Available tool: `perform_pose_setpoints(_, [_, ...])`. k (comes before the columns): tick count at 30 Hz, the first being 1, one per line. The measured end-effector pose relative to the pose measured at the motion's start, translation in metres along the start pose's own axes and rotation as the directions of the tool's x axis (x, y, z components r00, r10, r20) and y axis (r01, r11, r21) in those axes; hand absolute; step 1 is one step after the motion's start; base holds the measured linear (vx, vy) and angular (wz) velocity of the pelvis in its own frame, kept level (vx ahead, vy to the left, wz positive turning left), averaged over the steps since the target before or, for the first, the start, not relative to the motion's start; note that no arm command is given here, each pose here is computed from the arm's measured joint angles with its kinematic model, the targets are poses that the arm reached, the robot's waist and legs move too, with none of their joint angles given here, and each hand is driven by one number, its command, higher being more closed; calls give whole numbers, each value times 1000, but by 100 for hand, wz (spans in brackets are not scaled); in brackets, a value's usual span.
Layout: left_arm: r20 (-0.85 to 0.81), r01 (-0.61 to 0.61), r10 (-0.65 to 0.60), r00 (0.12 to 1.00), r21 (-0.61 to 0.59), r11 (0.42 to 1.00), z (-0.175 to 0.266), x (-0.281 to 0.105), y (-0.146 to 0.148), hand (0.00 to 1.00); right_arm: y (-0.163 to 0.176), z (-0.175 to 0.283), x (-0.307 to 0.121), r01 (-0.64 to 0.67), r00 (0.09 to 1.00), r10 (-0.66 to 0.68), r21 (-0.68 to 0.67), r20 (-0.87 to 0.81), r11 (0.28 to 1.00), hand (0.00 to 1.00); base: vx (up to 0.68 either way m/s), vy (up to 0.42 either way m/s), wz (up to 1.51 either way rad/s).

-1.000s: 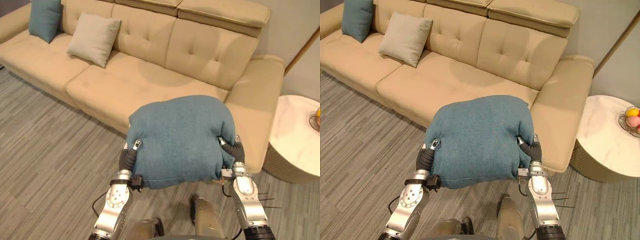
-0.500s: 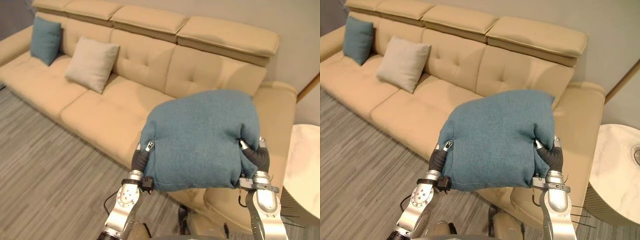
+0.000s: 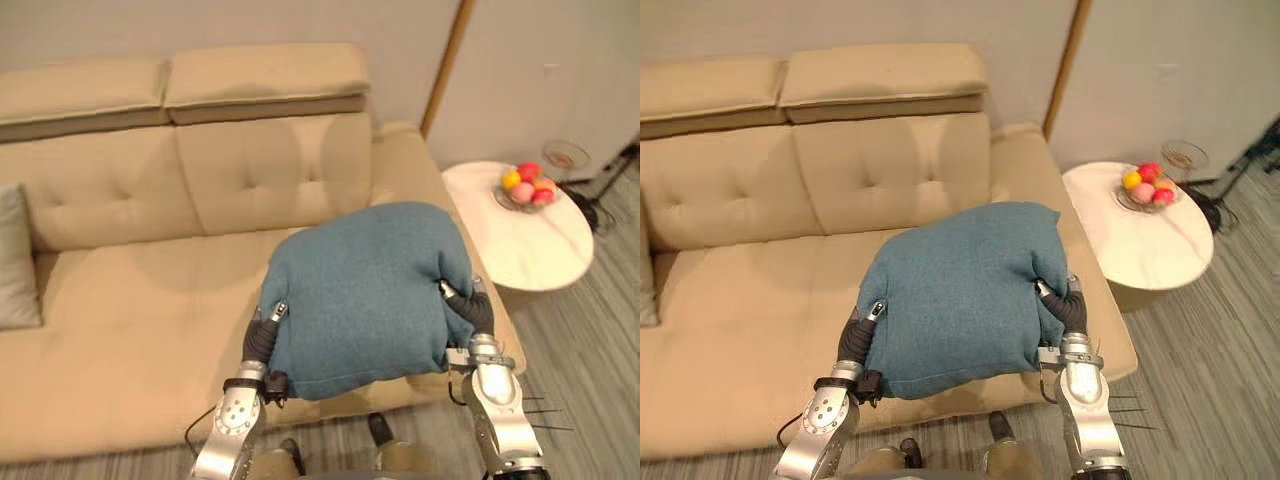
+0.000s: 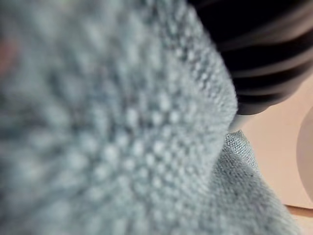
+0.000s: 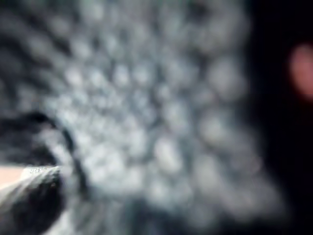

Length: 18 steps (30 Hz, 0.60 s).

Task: Pick up cushions and gather them together orderly.

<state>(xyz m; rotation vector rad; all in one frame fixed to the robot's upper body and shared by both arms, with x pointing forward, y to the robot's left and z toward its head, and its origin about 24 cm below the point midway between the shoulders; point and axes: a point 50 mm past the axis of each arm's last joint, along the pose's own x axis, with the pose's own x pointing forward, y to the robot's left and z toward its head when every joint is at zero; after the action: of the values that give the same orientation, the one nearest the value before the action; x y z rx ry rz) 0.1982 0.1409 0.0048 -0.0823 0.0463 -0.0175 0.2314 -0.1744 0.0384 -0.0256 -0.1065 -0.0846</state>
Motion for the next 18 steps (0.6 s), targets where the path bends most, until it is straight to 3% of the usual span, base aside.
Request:
perform_pose_setpoints(5, [-14, -19, 19, 1000, 9, 1000, -3, -4, 4, 100, 4, -12, -1, -19, 999, 19, 11, -50, 1000, 100, 32, 12, -42])
perform_pose_setpoints(12, [9, -26, 26, 1000, 48, 999, 0, 1, 4, 100, 4, -14, -3, -18, 998, 17, -17, -57, 1000, 100, -14, -32, 22])
perform_pose_setpoints(18, [231, -114, 72, 970, 172, 979, 50, 60, 11, 100, 25, 8, 50, -7, 999, 11, -92, 50, 996, 100, -123, -20, 23])
